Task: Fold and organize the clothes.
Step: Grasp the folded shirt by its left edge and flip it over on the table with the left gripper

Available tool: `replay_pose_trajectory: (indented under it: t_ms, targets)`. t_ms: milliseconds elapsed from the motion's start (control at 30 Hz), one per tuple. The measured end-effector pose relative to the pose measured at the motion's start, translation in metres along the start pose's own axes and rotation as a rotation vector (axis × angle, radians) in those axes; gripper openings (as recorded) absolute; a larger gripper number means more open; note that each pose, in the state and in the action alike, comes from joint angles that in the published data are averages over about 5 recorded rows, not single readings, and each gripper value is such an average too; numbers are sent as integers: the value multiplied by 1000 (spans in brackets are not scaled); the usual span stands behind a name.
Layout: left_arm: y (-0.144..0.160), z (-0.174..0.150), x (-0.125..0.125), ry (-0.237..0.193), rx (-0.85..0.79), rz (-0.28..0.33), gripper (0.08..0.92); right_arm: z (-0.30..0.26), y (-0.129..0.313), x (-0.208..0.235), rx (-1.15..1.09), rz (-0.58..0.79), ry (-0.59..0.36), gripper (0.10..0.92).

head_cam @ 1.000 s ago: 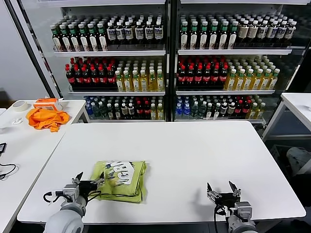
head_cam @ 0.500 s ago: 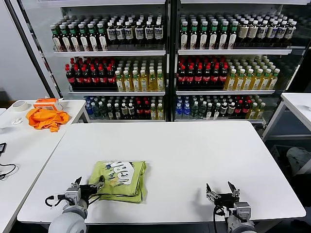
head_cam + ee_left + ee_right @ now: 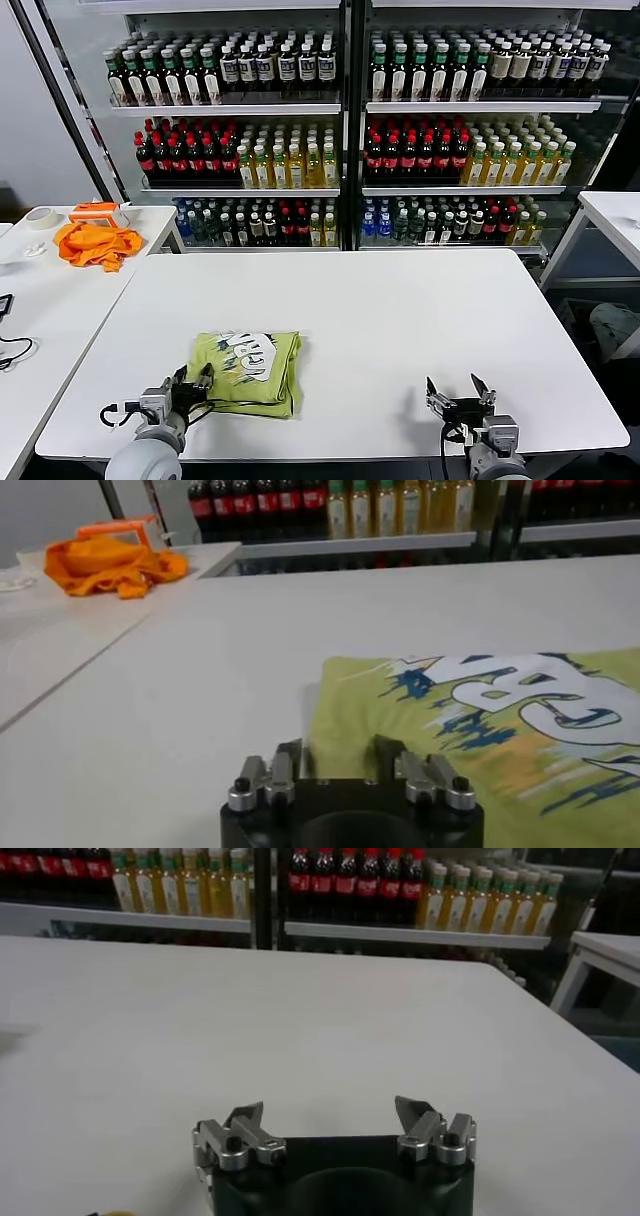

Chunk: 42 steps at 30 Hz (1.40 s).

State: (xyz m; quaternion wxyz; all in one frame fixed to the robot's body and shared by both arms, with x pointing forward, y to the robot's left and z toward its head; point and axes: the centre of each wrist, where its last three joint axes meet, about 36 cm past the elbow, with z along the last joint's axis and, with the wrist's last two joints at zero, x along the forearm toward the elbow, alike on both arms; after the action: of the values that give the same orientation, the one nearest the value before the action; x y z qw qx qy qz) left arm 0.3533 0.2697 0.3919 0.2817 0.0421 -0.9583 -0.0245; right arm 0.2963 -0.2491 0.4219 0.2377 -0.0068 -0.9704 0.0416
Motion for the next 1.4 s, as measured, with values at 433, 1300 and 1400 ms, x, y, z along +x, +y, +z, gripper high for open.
replay_pose_trajectory:
  t_ms: [433, 1300, 1400]
  targets:
    - [-3, 2, 2, 7, 19, 26, 110, -2, 0, 0, 3, -4, -5, 823]
    - [115, -105, 37, -204, -149, -164, 98, -5, 8, -3, -23, -17, -14, 823]
    - [124, -120, 45, -241, -174, -184, 98, -4, 9, -2, -21, -17, -14, 823]
